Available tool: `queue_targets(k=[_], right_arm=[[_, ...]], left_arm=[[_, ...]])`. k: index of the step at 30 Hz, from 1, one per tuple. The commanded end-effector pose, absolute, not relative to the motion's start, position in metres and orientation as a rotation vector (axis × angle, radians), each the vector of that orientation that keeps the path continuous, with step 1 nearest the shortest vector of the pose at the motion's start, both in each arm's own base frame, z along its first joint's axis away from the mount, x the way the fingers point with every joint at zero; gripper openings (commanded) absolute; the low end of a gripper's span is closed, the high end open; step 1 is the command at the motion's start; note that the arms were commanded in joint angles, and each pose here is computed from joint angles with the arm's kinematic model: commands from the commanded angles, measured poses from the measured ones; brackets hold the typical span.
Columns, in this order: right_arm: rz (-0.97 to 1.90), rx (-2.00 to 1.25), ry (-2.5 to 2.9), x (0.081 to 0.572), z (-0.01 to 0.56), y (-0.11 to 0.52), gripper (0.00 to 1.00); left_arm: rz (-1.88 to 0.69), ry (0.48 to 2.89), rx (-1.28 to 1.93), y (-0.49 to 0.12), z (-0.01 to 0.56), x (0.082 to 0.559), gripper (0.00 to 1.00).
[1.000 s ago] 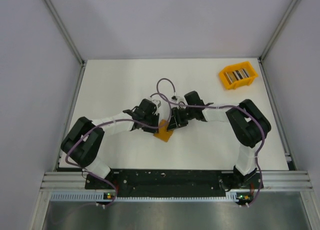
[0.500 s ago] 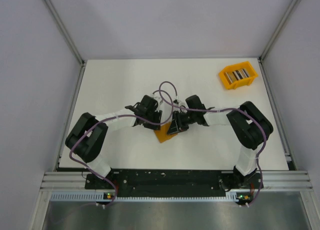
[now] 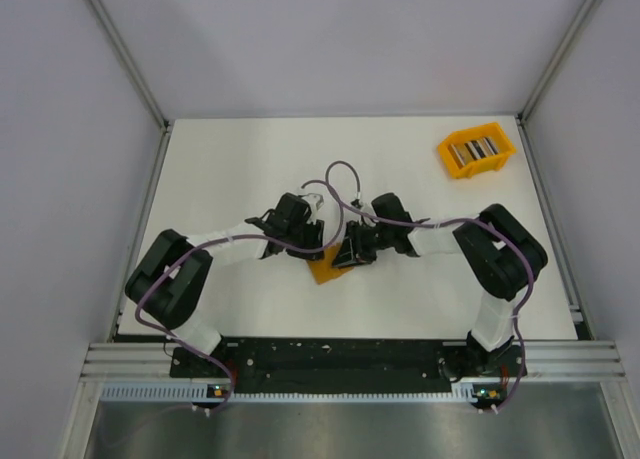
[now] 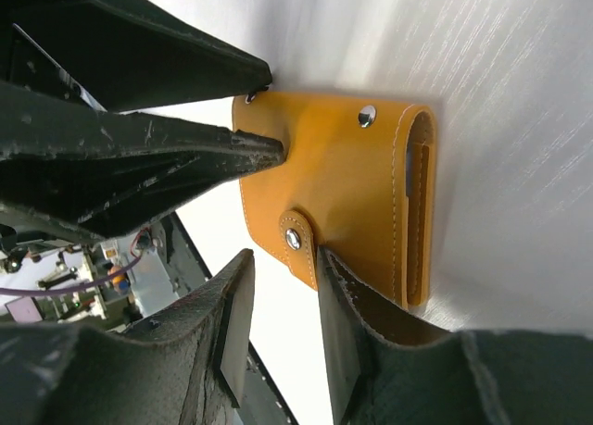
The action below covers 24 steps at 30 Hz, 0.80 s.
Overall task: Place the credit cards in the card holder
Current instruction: Open the card holder at the center of the board.
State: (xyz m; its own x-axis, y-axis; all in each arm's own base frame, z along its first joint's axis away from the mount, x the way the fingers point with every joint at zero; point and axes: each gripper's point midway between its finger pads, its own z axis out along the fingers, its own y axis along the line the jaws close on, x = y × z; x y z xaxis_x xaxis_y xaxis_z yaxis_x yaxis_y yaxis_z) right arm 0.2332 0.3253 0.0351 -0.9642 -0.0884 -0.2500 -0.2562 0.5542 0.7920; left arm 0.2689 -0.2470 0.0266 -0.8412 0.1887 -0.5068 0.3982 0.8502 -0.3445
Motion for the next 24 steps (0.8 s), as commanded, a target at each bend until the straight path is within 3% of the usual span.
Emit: queue_targets(k=[1, 7, 10, 11, 24], right_arm=[[1.221, -0.216, 2.657, 0.233, 0.007, 0.313, 0.35], [1.24, -0.181, 2.666, 0.231, 0.004, 0.314, 0.36], [1.251, -0.185, 2.663, 0.231, 0.004, 0.315, 0.36], [1.261, -0.192, 2.659, 0.231, 0.005, 0.317, 0.36], [1.202, -0.271, 2.581, 0.236, 0.042, 0.311, 0.38]], left_arm=[[-0.688, 2.68, 0.417, -0.244, 0.003, 0.235, 0.39], [-0.708, 2.666, 0.436, -0.248, 0.007, 0.236, 0.22], [-0.723, 2.66, 0.451, -0.25, 0.008, 0.237, 0.02], [-0.725, 2.661, 0.452, -0.25, 0.008, 0.236, 0.0], [-0.593, 2.677, 0.28, -0.236, 0.003, 0.246, 0.0]])
